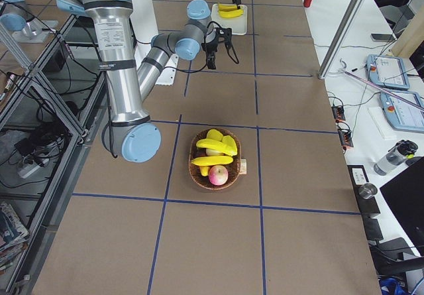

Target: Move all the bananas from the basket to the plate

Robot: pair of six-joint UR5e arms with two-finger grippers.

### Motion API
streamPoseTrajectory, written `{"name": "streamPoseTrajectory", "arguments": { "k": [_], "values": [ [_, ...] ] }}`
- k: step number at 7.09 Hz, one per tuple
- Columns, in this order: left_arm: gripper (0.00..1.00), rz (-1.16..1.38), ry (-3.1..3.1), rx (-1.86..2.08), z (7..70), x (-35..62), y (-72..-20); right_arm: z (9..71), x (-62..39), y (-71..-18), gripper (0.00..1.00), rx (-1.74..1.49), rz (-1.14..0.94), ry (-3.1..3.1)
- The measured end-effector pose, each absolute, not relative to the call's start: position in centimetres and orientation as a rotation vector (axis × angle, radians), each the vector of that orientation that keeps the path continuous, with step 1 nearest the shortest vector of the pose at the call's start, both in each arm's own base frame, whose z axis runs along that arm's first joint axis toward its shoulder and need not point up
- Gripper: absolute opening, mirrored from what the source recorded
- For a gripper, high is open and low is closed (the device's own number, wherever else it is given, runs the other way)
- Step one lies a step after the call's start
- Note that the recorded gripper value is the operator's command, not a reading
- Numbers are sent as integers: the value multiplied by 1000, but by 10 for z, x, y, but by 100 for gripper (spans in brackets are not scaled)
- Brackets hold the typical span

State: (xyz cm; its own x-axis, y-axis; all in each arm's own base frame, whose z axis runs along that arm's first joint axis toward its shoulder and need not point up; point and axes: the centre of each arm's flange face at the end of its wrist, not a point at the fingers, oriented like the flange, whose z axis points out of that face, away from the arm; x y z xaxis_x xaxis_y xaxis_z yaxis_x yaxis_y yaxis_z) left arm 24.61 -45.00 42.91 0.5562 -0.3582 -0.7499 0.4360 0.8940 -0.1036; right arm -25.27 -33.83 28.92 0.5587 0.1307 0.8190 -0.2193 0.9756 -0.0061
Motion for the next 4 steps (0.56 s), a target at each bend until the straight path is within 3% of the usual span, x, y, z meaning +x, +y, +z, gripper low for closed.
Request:
{"name": "streamPoseTrajectory", "arguments": {
  "k": [4],
  "values": [
    [100,-462,938,81,377,289,-450,383,-233,-336,100,29,414,-737]
  ]
}}
